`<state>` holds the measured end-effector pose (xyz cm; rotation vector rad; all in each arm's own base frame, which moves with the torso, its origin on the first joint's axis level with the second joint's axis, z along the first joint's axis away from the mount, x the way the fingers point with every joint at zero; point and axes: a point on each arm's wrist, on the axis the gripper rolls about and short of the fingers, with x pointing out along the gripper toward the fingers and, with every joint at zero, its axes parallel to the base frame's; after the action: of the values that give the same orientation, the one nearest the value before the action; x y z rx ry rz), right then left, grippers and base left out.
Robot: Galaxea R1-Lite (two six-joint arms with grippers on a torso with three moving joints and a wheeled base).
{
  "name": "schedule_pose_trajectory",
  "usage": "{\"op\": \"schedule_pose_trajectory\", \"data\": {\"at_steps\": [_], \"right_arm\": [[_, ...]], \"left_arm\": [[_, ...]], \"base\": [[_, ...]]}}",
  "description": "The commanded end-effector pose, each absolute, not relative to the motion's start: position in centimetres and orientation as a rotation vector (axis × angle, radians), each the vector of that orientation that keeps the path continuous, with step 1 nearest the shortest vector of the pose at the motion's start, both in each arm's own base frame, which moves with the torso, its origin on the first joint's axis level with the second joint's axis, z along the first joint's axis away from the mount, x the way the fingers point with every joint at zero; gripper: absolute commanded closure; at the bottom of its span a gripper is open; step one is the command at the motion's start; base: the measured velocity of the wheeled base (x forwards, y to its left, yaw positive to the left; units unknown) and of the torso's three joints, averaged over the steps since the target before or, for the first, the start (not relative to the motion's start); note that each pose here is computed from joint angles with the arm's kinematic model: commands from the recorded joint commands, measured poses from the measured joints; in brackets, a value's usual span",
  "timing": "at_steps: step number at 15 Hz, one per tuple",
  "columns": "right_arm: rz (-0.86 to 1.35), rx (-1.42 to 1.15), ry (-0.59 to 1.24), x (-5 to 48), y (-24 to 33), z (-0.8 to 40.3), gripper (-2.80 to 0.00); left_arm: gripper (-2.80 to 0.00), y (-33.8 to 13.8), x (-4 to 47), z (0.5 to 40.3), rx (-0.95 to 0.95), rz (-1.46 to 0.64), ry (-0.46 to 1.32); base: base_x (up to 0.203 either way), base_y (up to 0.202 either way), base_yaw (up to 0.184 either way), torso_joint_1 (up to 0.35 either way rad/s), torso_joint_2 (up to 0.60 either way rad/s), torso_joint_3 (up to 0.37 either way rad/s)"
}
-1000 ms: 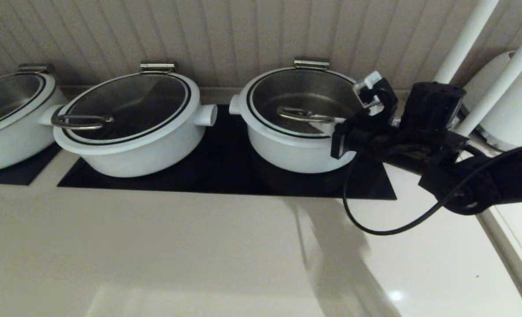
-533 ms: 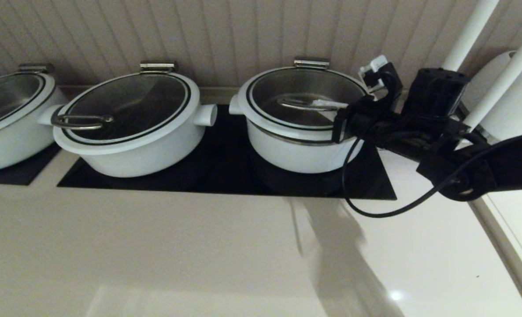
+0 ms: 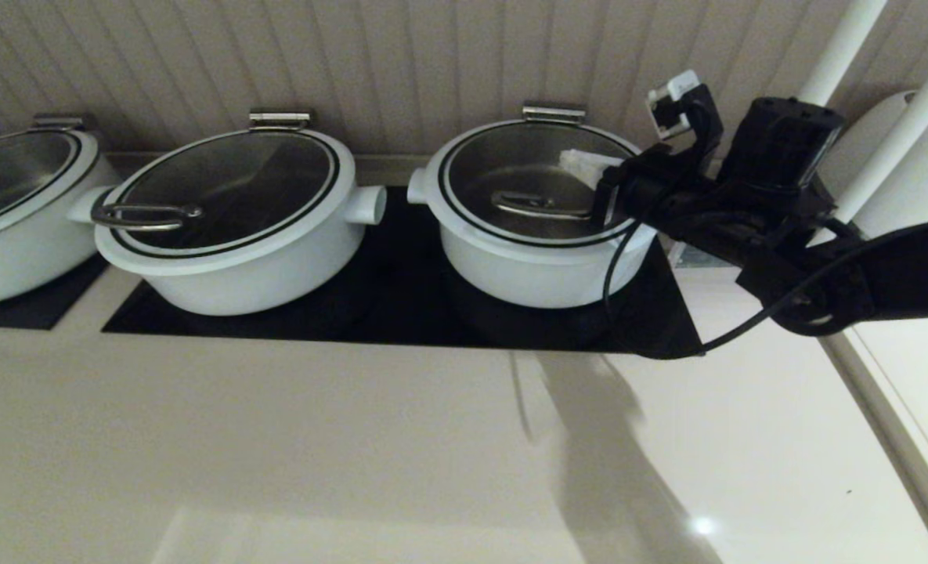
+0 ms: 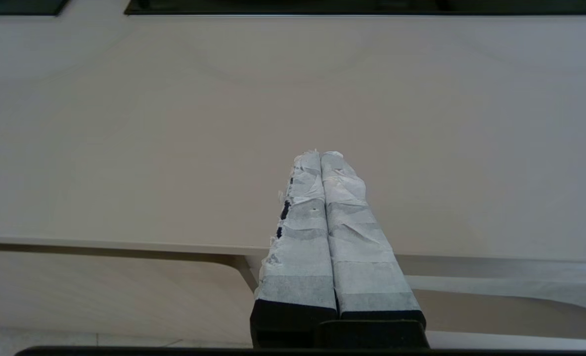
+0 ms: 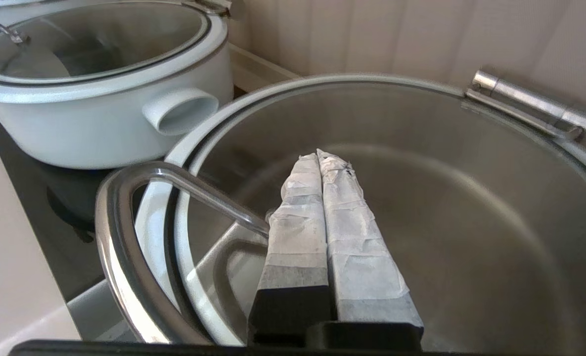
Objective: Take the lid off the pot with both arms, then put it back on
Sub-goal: Open the food pot lid a small opening with the right arm
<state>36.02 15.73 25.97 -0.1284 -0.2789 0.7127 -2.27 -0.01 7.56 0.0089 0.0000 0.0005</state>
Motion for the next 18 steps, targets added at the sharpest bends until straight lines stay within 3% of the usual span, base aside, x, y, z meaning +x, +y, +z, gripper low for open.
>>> {"op": "schedule_pose_trajectory", "data": {"at_steps": [1,9,18], "right_arm": [[0.707,-0.131,-0.287,36.1,15.4,26.1,0.0],[0.799,-0.097,-0.289,32.6,17.2,28.0,0.0],[0.858,-0.086,-0.076,31.9,19.0,22.3,0.0]], "left_arm": [[0.0,0.0,-2.3,7.6,0.007,0.002,0.0],[0.0,0.0,-2.3,7.6,0.011,0.0,0.0],[0.0,0.0,-2.3,7.6,0.006,0.002,0.0]], "base": [[0.0,0.0,0.0,0.0,0.0,0.0],[0.0,0.0,0.0,0.0,0.0,0.0],[0.0,0.0,0.0,0.0,0.0,0.0]]}}
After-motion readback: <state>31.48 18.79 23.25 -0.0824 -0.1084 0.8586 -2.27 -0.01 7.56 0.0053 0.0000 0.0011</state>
